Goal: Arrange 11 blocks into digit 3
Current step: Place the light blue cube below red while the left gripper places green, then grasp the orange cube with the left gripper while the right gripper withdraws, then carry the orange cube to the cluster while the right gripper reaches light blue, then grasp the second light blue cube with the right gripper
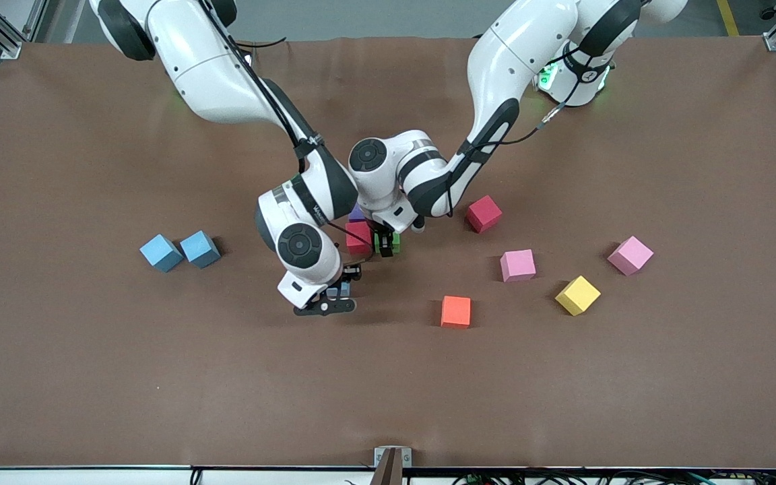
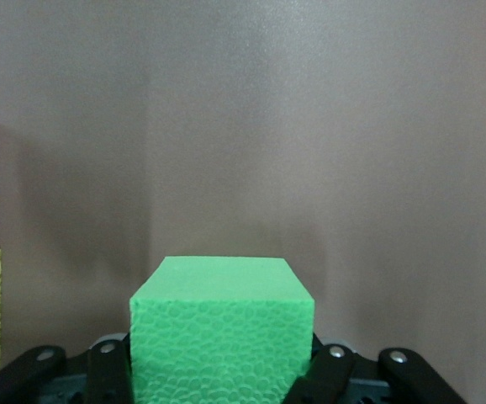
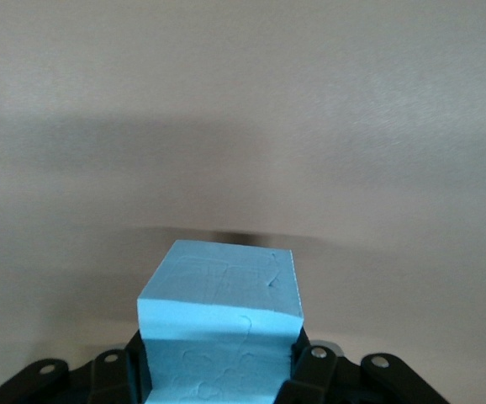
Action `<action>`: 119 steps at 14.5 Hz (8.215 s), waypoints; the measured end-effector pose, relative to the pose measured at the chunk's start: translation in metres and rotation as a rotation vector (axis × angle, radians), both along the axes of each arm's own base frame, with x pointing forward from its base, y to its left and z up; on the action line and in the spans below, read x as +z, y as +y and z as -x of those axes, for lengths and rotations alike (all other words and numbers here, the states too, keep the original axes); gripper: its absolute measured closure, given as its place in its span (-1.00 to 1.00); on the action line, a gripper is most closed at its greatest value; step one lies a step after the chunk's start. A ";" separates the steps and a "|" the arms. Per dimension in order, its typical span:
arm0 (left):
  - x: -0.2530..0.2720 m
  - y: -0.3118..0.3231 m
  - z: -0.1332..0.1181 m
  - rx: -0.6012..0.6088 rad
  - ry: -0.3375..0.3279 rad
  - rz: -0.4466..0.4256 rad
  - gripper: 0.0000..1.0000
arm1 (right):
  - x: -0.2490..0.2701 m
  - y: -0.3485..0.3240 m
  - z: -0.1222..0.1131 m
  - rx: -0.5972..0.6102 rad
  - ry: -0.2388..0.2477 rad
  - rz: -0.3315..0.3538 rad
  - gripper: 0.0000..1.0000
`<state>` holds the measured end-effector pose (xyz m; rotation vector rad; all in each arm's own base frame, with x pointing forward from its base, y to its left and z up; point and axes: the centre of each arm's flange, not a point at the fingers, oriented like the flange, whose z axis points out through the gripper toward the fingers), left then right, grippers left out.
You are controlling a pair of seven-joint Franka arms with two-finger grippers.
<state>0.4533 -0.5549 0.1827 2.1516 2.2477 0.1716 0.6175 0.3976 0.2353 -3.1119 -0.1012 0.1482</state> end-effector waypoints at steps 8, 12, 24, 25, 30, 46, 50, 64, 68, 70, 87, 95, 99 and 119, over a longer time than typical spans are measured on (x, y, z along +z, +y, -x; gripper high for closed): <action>0.000 -0.001 -0.001 0.000 -0.003 0.001 -0.17 | 0.001 -0.063 -0.037 -0.080 -0.009 -0.006 -0.19; 0.000 -0.001 -0.001 0.000 -0.003 0.001 -0.17 | 0.000 -0.066 -0.039 -0.084 -0.004 -0.015 -0.19; 0.013 -0.007 -0.005 -0.016 -0.024 0.012 -1.00 | 0.000 -0.066 -0.039 -0.084 -0.005 -0.019 -0.19; 0.019 -0.007 -0.007 -0.014 -0.028 0.009 -1.00 | 0.000 -0.065 -0.039 -0.082 -0.004 -0.021 -0.19; 0.067 0.003 -0.009 -0.024 -0.019 -0.084 -1.00 | -0.002 -0.056 -0.034 -0.087 0.006 -0.046 -0.19; 0.148 0.211 -0.191 -0.203 -0.030 -0.031 -1.00 | -0.030 0.015 0.016 -0.037 -0.026 -0.034 -0.19; 0.110 0.217 -0.207 -0.171 -0.017 0.099 -1.00 | -0.031 0.024 0.023 -0.042 -0.023 -0.025 -0.19; 0.045 0.214 -0.203 -0.126 0.099 0.232 -1.00 | -0.032 0.039 0.041 -0.024 0.010 -0.001 -0.19; 0.036 0.213 -0.204 -0.143 0.085 0.240 -1.00 | -0.032 0.042 0.045 -0.018 0.019 0.003 -0.19; 0.028 0.212 -0.206 -0.143 0.072 0.248 -1.00 | -0.032 0.044 0.047 -0.015 0.022 0.006 -0.19; 0.041 0.178 -0.174 -0.126 0.070 0.294 -0.22 | -0.034 0.050 0.056 -0.011 0.058 0.014 -0.29; 0.040 0.112 -0.035 -0.057 0.108 0.245 -0.22 | 0.019 0.031 0.033 -0.046 0.106 0.011 -1.00; 0.027 0.125 -0.020 -0.040 0.089 0.237 -0.22 | 0.104 -0.040 -0.001 -0.049 0.127 -0.014 -1.00; 0.014 0.117 -0.003 -0.038 0.048 0.289 -0.22 | -0.007 -0.358 0.080 0.549 -0.001 -0.038 -1.00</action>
